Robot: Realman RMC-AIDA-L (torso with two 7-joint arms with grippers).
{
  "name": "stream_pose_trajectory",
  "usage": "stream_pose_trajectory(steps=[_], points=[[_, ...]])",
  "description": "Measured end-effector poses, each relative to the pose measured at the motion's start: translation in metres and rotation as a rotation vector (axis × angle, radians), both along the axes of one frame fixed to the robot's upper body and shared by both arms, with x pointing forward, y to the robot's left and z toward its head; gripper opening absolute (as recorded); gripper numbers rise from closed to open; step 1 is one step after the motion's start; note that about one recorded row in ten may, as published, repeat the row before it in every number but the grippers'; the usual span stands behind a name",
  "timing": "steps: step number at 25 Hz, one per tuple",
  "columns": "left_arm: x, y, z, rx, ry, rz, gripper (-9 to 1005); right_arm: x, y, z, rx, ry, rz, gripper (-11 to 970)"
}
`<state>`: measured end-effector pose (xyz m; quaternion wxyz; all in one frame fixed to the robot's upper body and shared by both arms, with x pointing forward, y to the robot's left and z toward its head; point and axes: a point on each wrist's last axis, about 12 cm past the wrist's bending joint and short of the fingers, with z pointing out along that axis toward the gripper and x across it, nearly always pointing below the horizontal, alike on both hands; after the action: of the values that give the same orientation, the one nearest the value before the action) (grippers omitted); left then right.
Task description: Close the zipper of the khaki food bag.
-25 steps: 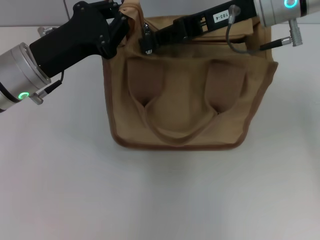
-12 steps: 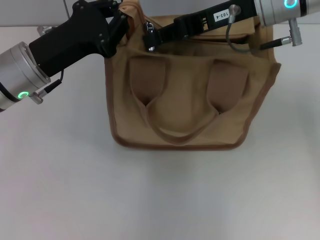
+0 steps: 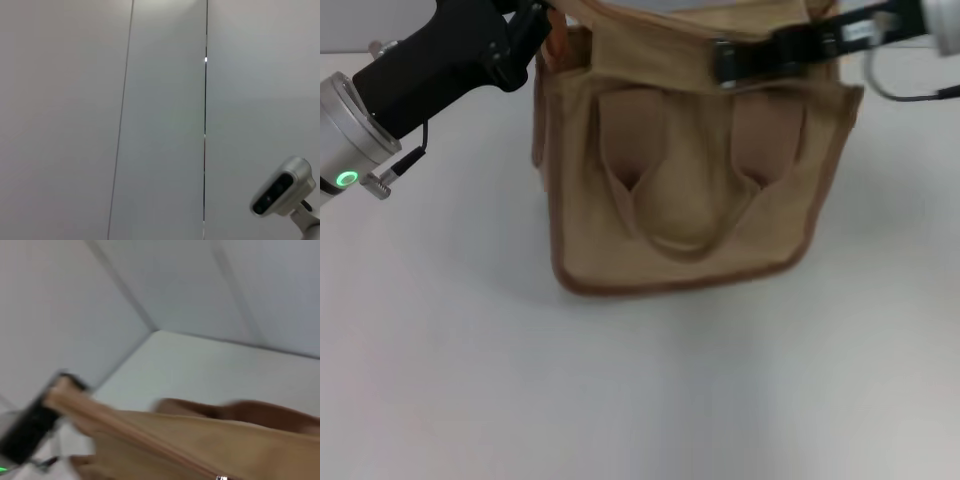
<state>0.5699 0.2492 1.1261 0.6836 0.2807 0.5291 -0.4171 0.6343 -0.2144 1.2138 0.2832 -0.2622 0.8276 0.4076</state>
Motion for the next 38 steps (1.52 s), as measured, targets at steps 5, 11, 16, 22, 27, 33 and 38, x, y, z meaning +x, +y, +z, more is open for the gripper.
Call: stream_pose_trajectory(steps=[5, 11, 16, 22, 27, 33, 38], points=[[0.000, 0.001, 0.000, -0.002, 0.001, 0.004, 32, -0.010, -0.048, -0.004, -0.027, 0.001, -0.141, 9], [0.002, 0.001, 0.001, -0.002, -0.001, 0.012, 31, -0.023, -0.074, -0.006, 0.032, 0.031, -0.180, 12], [0.005, 0.001, 0.001, 0.004, 0.006, 0.029, 31, -0.038, -0.088, -0.005, 0.155, -0.059, -0.134, 15], [0.007, 0.002, 0.000, 0.006, 0.023, 0.044, 32, -0.076, -0.104, -0.019, 0.410, -0.375, 0.000, 133], [0.009, 0.003, -0.002, 0.012, 0.043, 0.061, 31, -0.115, -0.105, -0.060, 0.437, -0.580, 0.125, 342], [0.011, 0.003, -0.003, 0.008, 0.079, 0.063, 31, -0.141, -0.096, -0.095, 0.427, -0.627, 0.204, 530], [0.011, 0.007, -0.003, 0.019, 0.112, 0.059, 32, -0.157, -0.080, -0.123, 0.372, -0.587, 0.287, 654]])
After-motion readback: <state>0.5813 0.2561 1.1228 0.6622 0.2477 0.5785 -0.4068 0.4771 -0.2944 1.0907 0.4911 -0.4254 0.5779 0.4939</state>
